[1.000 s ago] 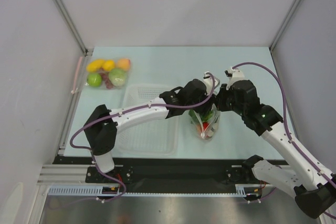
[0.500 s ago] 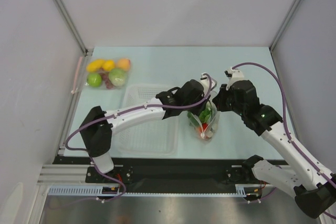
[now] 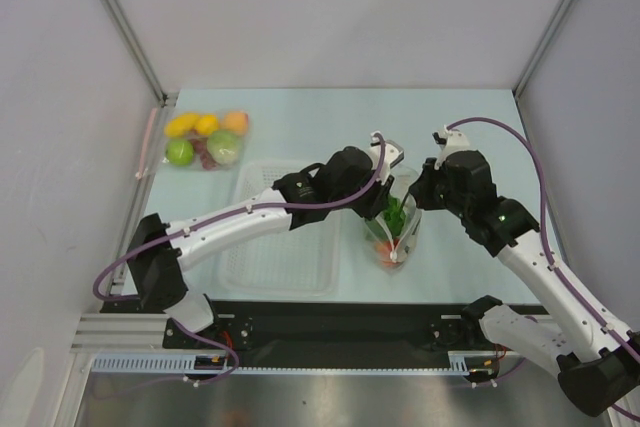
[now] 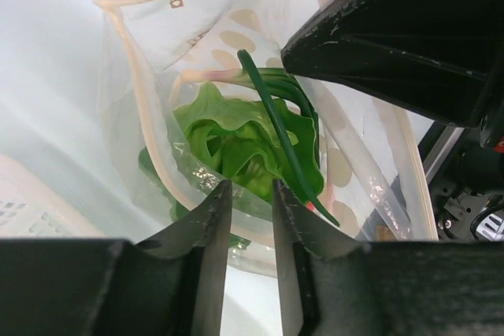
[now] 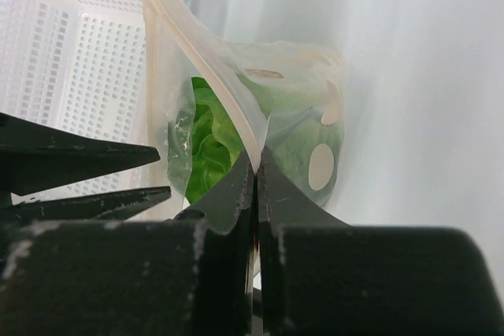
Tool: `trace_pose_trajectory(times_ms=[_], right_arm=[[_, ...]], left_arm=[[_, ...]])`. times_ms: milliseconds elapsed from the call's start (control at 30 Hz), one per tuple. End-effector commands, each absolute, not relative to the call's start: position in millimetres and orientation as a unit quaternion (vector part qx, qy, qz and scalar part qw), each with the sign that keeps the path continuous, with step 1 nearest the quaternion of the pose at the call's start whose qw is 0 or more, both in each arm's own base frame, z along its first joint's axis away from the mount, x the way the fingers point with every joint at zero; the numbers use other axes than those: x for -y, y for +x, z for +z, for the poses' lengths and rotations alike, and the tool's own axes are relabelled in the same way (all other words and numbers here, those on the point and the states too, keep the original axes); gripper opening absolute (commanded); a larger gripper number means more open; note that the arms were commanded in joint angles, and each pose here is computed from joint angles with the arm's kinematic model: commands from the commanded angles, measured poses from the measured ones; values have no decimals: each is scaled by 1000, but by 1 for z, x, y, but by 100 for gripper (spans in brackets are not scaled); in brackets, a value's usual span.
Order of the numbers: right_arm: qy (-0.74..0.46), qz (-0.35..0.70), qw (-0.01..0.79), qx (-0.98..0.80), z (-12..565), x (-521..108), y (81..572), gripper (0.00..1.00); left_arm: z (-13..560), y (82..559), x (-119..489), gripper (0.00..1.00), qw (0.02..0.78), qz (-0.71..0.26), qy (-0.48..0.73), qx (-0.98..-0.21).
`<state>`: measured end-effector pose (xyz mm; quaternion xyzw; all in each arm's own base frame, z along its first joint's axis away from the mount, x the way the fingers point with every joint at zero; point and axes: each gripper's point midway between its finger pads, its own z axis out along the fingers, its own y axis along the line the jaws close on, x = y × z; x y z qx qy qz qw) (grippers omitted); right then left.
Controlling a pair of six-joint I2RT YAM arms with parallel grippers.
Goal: Open the zip-top bag and remove the fake food
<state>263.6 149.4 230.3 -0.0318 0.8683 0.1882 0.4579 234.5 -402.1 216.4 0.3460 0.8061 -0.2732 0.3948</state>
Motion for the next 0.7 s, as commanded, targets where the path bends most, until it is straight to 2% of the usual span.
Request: trace_pose_trajectory(times_ms=[0, 133, 400, 667], right_arm=[[-32, 197, 474, -858, 241, -151, 268, 0], [-31, 196, 472, -859, 239, -151, 266, 0], [-30, 201, 473, -857, 240, -151, 264, 0], [-31, 203, 471, -858, 237, -151, 262, 0]], left_arm=[[222, 225, 415, 33, 387, -303, 349, -798], [217, 211, 438, 41, 375, -316, 367, -790], [201, 200, 455, 47, 359, -325, 372, -792], [178, 210, 459, 54, 358, -297, 370, -804]])
